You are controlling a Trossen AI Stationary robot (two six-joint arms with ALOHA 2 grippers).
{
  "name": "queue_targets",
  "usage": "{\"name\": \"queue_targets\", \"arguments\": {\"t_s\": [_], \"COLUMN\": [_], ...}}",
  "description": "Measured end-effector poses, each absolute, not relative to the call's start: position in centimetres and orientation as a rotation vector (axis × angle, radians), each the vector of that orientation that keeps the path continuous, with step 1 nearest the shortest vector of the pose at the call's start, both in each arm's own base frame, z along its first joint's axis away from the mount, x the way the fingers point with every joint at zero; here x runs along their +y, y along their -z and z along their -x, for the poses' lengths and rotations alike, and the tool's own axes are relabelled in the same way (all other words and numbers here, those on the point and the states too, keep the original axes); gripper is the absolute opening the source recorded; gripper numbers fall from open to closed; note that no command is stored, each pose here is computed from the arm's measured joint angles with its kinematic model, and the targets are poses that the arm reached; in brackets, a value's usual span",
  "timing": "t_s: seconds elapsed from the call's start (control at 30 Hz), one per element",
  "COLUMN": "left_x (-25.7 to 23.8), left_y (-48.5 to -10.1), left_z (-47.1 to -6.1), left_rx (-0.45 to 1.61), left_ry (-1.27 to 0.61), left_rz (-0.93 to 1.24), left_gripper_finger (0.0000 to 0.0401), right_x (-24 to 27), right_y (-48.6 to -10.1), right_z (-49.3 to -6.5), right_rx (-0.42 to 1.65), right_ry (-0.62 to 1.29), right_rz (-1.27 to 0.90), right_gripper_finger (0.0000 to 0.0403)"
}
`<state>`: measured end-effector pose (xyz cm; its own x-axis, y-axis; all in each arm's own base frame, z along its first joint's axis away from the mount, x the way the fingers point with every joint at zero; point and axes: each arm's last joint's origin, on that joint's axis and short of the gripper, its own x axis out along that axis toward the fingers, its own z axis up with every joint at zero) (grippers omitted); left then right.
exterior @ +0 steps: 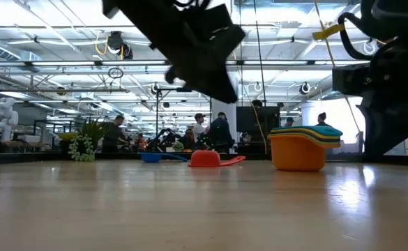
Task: Nest measuring cups in basket
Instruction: Stack the light blue measuring cup on top of the yellow measuring cup
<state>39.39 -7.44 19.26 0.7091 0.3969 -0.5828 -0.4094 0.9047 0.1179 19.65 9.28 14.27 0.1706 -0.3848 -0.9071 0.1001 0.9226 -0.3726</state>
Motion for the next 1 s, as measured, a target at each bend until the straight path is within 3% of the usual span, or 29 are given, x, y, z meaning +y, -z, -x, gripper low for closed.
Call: {"name": "queue_targets", "arguments": {"t_s": [0.27, 1.0], "left_x": [-7.3, -7.4], "left_y": [-19.0, -18.7], "left_z": [-37.7, -37.3], "left_rx": [0.716, 0.744], "left_ry": [-0.614, -0.632], "left_rz": [0.053, 0.063], "left_gripper_finger": [0.0069, 0.0069], "right_x": [7.9, 5.3], "right_y": [-13.1, -13.3], "right_z": [-19.6, -23.4], "right_rx": [1.334, 1.145], "right_ry": [0.390, 0.279], "right_rz": [0.249, 0.292], "right_gripper_finger": [0.0000, 0.0000]}}
